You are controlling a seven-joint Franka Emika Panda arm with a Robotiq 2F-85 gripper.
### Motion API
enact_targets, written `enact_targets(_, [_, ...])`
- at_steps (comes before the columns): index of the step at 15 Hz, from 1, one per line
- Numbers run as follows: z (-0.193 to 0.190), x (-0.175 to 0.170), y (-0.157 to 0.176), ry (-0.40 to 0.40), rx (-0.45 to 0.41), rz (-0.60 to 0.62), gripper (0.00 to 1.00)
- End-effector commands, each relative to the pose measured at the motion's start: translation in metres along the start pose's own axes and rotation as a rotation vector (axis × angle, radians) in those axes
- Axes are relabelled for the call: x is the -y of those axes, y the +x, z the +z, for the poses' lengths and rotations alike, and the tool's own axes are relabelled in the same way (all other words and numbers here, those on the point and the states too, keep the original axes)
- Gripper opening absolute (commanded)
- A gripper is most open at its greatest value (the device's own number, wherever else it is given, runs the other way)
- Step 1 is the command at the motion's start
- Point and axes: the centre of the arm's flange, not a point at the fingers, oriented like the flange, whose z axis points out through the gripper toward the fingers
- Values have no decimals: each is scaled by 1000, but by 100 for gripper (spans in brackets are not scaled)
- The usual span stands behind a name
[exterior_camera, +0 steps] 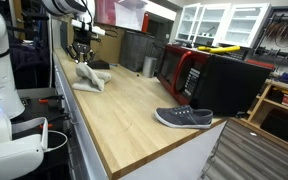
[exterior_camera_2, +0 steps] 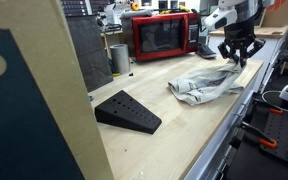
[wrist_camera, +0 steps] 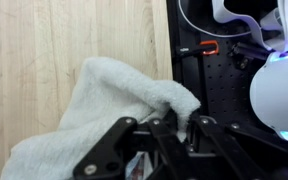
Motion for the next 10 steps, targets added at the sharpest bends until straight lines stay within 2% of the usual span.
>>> enact_targets(1, [21,35,-18,7,62,-25,34])
enact_targets(3, [19,33,-17,-7,66,-23,48])
enact_targets(6, [7,24,-14,-50,-17,39,70])
enact_targets(10, [0,-1,-10,-28,-222,184,100])
